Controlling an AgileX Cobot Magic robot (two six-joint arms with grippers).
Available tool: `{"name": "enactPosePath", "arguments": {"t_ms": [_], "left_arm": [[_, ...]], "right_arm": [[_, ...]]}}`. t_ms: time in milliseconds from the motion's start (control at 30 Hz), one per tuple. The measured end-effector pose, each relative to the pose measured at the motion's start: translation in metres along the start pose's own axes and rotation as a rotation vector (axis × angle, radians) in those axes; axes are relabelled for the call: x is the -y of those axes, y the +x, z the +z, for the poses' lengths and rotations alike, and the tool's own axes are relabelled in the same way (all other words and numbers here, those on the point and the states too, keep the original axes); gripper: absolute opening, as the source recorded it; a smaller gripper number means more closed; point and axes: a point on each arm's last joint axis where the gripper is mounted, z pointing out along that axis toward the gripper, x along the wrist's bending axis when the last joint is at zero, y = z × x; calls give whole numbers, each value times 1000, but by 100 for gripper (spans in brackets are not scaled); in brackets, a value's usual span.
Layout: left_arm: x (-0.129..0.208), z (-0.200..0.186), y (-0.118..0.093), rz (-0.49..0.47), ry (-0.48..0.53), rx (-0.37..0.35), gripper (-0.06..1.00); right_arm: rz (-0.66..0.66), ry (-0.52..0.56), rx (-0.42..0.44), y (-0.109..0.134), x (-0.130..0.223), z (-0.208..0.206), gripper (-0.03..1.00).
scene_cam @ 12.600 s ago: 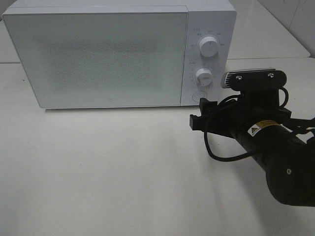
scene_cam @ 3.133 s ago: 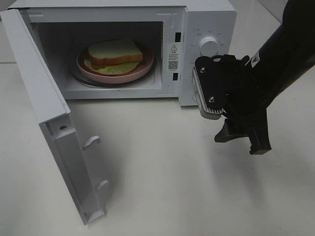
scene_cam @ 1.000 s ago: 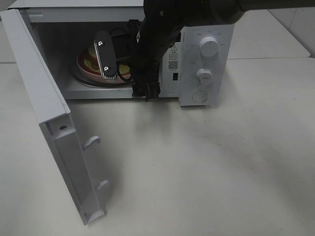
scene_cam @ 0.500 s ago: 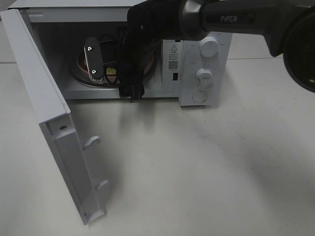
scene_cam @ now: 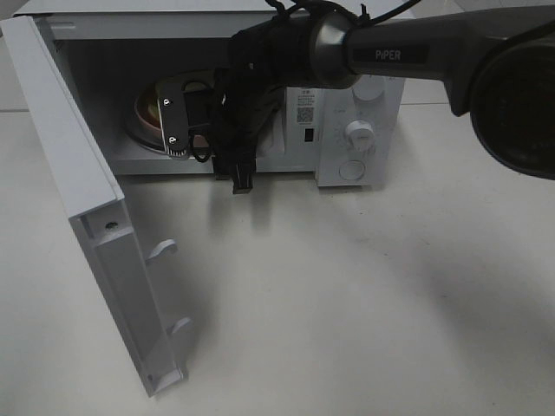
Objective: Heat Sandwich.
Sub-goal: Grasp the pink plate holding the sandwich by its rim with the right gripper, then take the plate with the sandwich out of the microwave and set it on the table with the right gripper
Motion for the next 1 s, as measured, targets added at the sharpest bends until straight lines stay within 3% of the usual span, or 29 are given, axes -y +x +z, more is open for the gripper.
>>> {"name": "enactPosePath", "arguments": {"t_ms": [67, 100, 133, 167, 233, 1000], "left_arm": [[0, 0, 0, 1, 0, -1, 97], [0, 0, 0, 1, 0, -2, 97], [0, 0, 0, 1, 0, -2, 97], [0, 0, 0, 1, 0, -2, 97], [0, 0, 0, 1, 0, -2, 97], [0, 0, 0, 1, 0, -2, 97]], "right_arm": [[1, -2, 7, -1, 0, 0, 43], [2, -3, 10, -3, 0, -2, 24], [2, -3, 10, -3, 0, -3, 15], [2, -3, 10, -3, 0, -3, 15], [6, 7, -16, -1, 1, -3, 5], [-2, 11, -25, 0, 1, -4, 4]]}}
